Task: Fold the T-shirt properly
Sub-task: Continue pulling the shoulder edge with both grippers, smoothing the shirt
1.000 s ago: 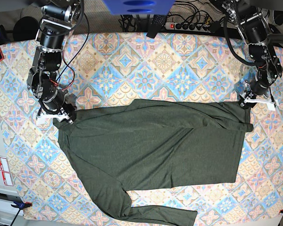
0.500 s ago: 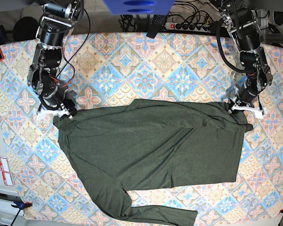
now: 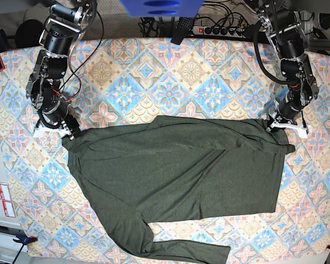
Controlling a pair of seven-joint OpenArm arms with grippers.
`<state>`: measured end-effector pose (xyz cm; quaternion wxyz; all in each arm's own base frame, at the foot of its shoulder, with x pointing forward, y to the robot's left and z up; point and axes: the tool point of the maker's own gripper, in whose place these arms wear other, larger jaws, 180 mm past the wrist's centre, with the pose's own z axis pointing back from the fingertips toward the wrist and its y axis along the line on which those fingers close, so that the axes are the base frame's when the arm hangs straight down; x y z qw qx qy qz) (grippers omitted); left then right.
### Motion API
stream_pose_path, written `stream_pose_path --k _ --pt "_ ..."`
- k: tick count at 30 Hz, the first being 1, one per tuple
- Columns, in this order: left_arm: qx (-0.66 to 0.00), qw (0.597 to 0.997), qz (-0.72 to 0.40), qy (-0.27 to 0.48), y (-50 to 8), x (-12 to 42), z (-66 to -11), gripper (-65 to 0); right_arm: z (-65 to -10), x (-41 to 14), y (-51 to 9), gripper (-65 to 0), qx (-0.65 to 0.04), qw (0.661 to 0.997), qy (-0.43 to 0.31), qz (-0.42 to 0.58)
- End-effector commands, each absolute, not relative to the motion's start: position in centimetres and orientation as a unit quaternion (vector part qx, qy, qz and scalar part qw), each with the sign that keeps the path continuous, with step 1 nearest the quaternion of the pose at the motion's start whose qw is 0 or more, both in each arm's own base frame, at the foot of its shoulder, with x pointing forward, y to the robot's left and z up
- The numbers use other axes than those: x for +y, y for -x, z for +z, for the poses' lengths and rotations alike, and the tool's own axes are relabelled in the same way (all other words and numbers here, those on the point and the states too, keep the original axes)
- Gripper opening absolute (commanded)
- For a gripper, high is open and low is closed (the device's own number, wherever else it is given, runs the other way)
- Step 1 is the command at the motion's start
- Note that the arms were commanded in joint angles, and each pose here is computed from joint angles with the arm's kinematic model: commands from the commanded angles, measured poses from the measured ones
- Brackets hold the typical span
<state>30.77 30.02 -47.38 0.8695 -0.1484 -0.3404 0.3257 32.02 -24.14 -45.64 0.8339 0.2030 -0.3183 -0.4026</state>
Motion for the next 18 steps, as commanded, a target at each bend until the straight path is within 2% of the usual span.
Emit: stream_pose_path --k 1,8,18 --pt "-0.342 0.872 0.322 0.137 -30.9 31.0 -46.9 -65.0 -44.6 -24.7 -33.1 -33.9 -0.336 0.828 -0.208 -0.399" --pt "-0.340 0.873 0.322 0.136 -30.8 31.0 -46.9 -65.0 -46.2 -23.8 -33.8 -33.9 -0.308 0.827 -0.222 -0.414" --pt "-0.338 0.876 0.321 0.126 -30.0 32.0 -47.0 -65.0 -44.9 -23.6 -36.1 -33.9 -0.323 0.824 -0.227 -0.407"
